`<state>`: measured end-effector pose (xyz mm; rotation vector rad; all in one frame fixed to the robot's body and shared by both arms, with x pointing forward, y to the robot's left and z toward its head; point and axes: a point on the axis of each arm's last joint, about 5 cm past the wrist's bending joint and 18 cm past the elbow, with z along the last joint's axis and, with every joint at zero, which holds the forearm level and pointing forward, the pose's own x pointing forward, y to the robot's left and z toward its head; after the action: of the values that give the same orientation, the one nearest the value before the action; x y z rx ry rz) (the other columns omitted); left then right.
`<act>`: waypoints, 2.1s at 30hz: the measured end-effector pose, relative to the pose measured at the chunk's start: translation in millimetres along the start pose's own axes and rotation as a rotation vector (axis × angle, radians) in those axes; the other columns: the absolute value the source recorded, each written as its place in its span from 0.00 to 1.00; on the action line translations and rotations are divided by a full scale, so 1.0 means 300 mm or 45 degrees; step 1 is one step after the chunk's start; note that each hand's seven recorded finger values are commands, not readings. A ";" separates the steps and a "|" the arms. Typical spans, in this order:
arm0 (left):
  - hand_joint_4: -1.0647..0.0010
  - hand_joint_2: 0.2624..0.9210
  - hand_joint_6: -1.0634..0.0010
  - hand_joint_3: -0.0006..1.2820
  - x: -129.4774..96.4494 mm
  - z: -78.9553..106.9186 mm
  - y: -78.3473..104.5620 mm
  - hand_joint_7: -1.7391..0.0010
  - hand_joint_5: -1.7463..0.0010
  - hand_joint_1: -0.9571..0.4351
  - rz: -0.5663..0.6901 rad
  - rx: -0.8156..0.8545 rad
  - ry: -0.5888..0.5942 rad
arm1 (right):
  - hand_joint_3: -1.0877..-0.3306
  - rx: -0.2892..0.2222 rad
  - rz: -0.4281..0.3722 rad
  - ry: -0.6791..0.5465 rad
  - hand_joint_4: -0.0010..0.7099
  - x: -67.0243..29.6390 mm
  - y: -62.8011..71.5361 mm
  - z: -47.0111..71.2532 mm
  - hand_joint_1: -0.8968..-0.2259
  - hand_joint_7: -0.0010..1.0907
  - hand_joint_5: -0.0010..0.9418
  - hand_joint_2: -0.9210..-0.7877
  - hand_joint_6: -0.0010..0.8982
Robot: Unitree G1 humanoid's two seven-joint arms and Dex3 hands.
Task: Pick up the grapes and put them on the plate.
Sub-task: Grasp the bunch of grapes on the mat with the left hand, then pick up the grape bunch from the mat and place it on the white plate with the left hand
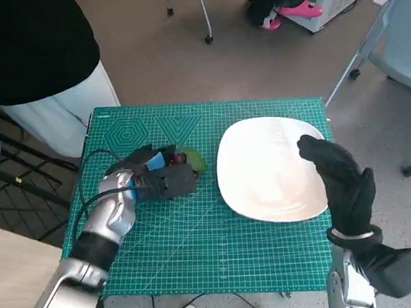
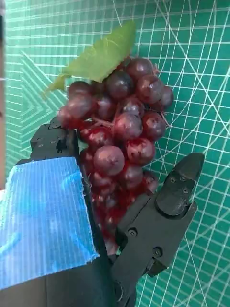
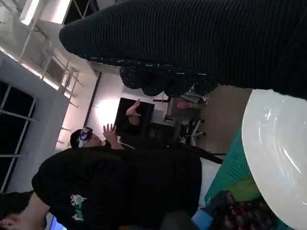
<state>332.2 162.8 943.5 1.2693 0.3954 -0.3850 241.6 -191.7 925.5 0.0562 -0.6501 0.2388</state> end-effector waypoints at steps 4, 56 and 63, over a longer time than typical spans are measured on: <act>1.00 0.70 0.85 0.00 0.015 0.016 0.004 1.00 1.00 0.43 -0.013 0.015 0.007 | 0.26 0.003 -0.001 0.007 0.79 -0.001 0.000 0.000 0.42 0.48 0.00 0.00 0.22; 0.66 1.00 0.51 0.21 0.043 0.053 -0.017 0.26 0.15 0.69 0.162 0.143 -0.096 | 0.26 0.006 -0.015 0.028 0.79 -0.006 -0.005 0.006 0.42 0.48 0.00 0.00 0.22; 0.66 1.00 0.60 0.24 0.042 0.052 -0.016 0.21 0.14 0.69 0.162 0.135 -0.106 | 0.26 0.007 -0.017 0.029 0.79 -0.006 -0.005 0.002 0.42 0.48 0.00 0.00 0.22</act>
<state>342.0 145.8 937.2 1.3690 0.2249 -0.3528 240.2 -193.7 925.1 0.0631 -0.6262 0.2278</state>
